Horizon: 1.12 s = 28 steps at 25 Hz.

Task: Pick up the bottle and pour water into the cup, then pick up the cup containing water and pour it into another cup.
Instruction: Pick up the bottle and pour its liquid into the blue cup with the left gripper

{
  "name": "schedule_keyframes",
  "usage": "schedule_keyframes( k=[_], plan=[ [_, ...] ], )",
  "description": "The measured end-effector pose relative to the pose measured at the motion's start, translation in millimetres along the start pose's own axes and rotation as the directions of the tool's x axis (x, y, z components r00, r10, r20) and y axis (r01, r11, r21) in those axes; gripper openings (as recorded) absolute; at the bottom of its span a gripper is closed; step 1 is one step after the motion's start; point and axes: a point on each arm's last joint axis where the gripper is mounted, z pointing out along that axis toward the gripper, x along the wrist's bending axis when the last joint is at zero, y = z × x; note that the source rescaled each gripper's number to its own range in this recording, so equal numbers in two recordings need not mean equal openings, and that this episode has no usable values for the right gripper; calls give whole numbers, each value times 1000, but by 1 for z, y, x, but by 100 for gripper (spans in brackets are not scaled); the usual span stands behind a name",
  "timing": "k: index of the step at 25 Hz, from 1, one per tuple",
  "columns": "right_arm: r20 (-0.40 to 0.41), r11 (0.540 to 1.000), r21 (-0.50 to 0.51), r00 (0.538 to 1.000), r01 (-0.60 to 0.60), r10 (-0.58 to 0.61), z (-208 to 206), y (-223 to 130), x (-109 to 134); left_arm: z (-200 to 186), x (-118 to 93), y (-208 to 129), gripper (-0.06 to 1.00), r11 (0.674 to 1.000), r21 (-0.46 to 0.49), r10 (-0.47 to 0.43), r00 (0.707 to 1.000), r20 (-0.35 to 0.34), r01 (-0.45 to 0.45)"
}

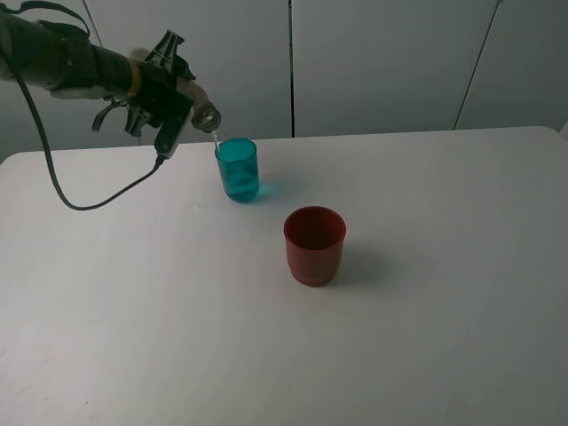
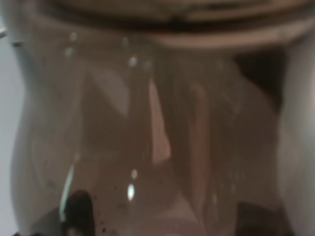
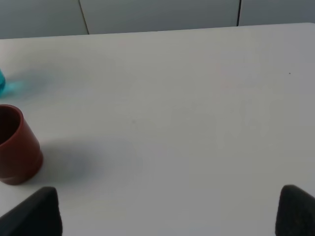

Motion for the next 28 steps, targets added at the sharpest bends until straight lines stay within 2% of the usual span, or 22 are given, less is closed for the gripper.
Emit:
schedule_keyframes(
  k=[5,28],
  plan=[
    [0,1000,0,1000,0,0,0,0,0,2,9,-4,2,1000,13,0,1000,-28,1],
    [0,1000,0,1000,0,0,0,0,0,2,12,-1,2,997,-24,77,995,-59,-78]
  ],
)
